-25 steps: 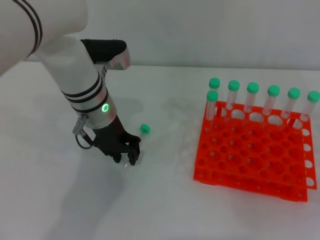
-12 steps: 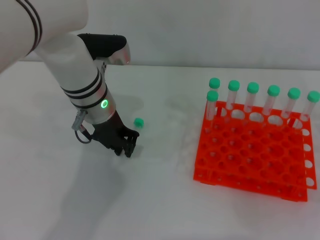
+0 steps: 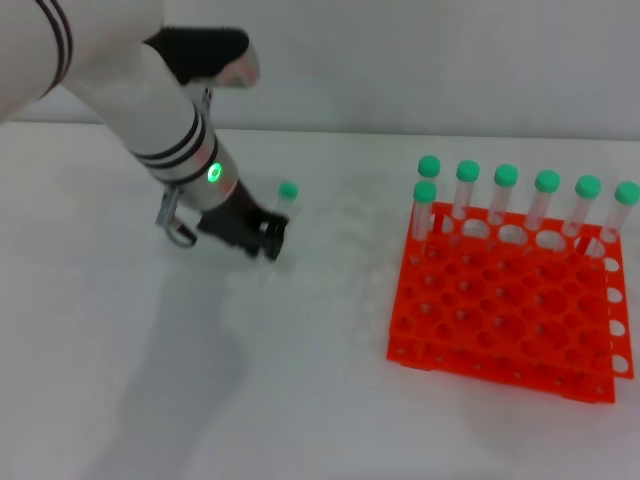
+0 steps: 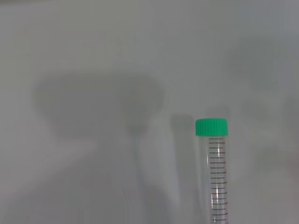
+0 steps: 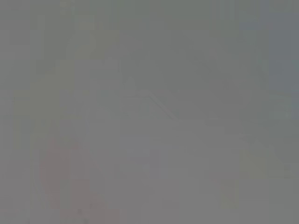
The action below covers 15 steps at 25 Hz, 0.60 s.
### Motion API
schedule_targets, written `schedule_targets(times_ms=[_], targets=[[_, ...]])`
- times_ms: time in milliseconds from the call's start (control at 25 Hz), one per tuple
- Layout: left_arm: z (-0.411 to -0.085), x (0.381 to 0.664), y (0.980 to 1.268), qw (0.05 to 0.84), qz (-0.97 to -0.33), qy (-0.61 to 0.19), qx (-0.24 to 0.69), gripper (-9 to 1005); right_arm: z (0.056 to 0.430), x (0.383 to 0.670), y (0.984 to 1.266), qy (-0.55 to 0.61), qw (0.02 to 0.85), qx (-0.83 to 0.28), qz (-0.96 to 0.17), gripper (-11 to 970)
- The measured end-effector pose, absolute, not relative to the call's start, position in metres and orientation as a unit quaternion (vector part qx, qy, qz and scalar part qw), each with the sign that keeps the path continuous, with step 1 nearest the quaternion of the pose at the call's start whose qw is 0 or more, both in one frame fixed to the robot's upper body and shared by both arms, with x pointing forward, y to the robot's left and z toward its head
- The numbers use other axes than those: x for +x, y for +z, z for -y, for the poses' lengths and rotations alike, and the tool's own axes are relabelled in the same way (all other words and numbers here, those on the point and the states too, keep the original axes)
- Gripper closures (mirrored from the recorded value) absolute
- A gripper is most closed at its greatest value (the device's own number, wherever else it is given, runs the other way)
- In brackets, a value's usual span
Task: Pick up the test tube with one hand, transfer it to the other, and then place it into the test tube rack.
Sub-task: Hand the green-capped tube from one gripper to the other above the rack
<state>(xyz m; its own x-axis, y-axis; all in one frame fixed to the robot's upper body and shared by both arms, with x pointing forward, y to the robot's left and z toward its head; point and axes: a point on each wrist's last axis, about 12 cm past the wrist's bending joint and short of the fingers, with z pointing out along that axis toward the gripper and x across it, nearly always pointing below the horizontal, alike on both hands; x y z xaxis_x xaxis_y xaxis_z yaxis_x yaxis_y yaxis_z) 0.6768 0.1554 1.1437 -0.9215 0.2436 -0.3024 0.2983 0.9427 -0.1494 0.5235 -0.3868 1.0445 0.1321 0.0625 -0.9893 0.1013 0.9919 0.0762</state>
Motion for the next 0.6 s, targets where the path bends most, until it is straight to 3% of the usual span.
schedule_targets(times_ms=[280,600], targets=[[-0.158,0.703,1.148,0.292,-0.938,-0.151,0.108,805,0.386,0.527,1.045,-0.012,0.749,0.063,-0.659,137],[-0.164,0.706,1.132,0.418,-0.885,-0.193,0.072,803,0.392,0.53,1.046,-0.006,0.745,0.108,-0.658,140]])
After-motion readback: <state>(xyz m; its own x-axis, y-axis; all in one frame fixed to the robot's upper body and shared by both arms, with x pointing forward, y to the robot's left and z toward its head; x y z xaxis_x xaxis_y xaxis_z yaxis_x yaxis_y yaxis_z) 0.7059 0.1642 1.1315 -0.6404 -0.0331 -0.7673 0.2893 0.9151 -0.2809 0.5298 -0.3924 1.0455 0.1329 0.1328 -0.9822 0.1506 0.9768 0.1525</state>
